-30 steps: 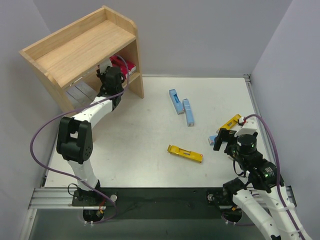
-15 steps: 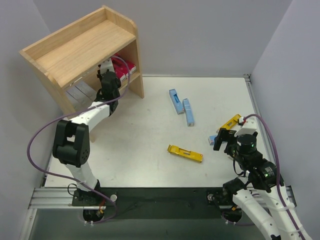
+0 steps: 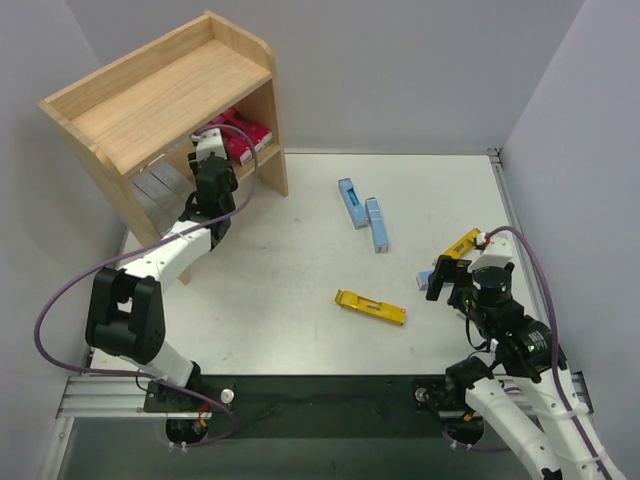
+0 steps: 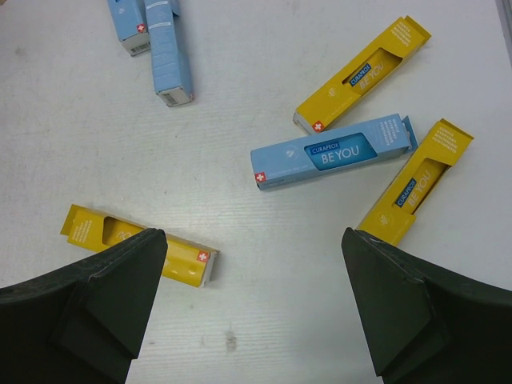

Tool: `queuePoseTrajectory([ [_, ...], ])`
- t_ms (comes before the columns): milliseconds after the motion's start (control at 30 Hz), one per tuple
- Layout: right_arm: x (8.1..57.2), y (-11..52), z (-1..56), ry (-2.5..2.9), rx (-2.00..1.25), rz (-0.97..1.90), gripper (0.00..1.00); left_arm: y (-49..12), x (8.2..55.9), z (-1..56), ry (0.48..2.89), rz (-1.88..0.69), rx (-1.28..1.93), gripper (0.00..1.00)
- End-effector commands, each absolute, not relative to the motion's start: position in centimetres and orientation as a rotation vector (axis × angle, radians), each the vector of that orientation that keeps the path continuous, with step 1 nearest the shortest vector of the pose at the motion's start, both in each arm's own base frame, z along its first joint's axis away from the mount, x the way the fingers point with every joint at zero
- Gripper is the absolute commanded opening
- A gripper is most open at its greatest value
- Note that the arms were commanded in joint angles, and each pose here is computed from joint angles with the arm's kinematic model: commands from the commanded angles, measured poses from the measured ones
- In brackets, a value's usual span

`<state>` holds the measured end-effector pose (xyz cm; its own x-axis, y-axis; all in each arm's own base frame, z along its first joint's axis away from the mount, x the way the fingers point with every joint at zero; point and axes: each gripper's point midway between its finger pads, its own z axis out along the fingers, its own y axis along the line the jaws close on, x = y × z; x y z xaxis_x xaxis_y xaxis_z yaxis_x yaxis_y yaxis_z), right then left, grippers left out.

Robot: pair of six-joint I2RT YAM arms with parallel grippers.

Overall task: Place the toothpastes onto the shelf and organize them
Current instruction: Adjust the toothpaste on the shelf.

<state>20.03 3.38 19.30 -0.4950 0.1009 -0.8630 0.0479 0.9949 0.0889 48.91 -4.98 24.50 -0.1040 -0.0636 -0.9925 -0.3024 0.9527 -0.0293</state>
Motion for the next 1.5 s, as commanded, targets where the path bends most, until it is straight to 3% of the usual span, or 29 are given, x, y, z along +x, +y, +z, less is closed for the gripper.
queuePoseTrajectory([
  [0, 20.3, 3.7, 20.7, 2.074, 0.097, 0.074, 0.99, -6.0, 46.8, 27.3, 1.636, 0.160, -0.251, 0.49],
  [400, 20.2, 3.6, 20.5, 2.118, 0.114, 0.061, 0.99, -11.9, 43.2, 27.7, 1.660, 0.100, -0.048, 0.55],
  [700, 20.0, 3.0, 20.7, 2.144, 0.126, 0.019, 0.99, -13.0, 41.2, 30.1, 1.655, 0.115, -0.006, 0.59],
  [1133, 19.8, 3.2, 20.4, 2.168, 0.146, 0.026, 0.98, -14.1, 33.4, 27.5, 2.040, 0.043, 0.289, 0.64],
  [1467, 20.1, 3.5, 20.0, 2.194, 0.139, 0.031, 0.98, -13.9, 32.8, 25.3, 2.180, -0.019, 0.357, 0.63],
])
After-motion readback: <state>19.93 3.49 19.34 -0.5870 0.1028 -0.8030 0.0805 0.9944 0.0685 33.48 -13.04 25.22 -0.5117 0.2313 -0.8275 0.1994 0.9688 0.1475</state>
